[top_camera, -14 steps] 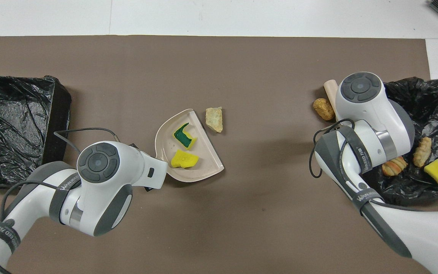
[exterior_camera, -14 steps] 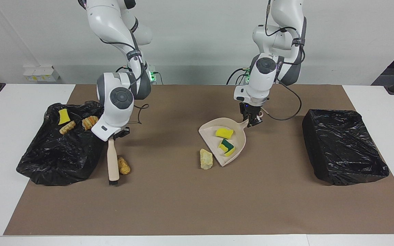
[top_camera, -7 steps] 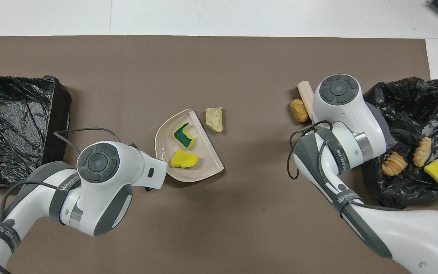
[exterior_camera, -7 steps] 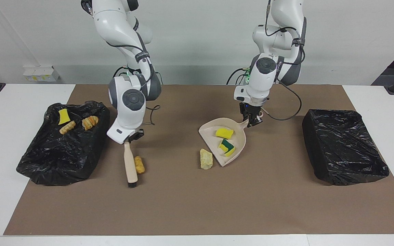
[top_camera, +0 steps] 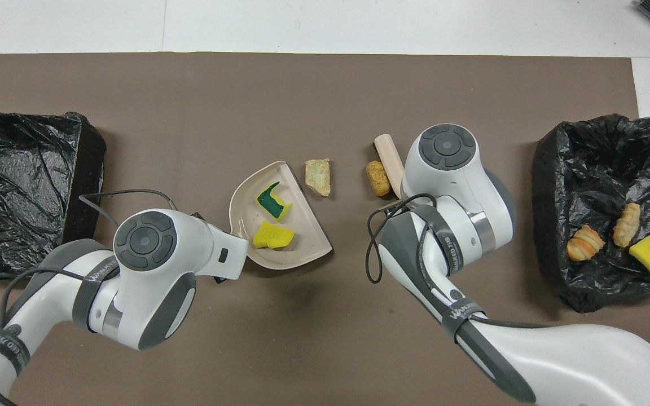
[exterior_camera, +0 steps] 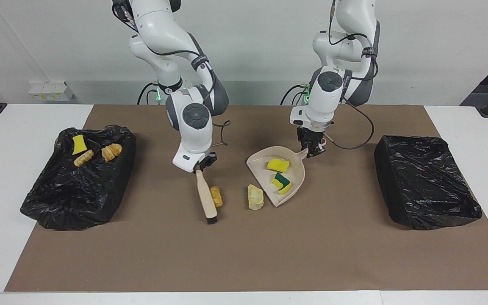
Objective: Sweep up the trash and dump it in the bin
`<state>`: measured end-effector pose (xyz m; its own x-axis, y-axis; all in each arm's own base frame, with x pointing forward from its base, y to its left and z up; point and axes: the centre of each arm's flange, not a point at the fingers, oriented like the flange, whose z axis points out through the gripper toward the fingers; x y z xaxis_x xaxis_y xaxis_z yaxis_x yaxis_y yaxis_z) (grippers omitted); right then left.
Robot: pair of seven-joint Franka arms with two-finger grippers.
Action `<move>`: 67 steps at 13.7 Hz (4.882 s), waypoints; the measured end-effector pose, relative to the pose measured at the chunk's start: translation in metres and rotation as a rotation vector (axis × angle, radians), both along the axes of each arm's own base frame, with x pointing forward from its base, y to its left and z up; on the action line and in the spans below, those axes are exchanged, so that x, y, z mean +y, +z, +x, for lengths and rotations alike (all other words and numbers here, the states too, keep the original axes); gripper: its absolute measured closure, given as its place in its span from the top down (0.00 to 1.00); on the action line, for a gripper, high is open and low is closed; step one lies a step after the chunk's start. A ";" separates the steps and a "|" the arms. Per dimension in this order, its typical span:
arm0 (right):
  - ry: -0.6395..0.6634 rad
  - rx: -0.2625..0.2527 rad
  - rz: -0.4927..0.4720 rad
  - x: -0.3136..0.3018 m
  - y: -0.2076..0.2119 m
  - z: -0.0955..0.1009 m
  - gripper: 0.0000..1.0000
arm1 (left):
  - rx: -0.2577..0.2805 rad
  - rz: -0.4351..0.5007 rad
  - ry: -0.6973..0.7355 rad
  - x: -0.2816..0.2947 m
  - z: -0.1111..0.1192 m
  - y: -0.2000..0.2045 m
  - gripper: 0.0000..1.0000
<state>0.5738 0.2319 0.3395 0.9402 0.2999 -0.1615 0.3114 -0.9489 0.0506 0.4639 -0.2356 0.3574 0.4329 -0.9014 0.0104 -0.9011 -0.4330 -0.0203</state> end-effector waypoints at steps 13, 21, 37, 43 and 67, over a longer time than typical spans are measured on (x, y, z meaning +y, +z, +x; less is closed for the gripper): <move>0.088 0.097 0.246 0.159 0.010 -0.082 0.25 | 0.002 0.001 0.004 0.001 0.000 -0.001 0.32; -0.013 0.050 0.182 0.067 0.047 -0.031 0.25 | -0.028 -0.026 0.256 0.000 0.004 0.002 0.32; -0.197 0.008 0.034 0.052 0.104 -0.053 0.25 | 0.012 0.004 0.608 0.228 0.087 0.135 0.32; -0.355 0.032 0.072 0.143 0.098 -0.114 0.25 | 0.057 -0.007 0.607 0.389 0.060 0.179 0.32; -0.359 0.054 0.049 0.223 0.047 -0.180 1.00 | 0.142 0.736 -0.070 0.419 0.070 0.197 0.32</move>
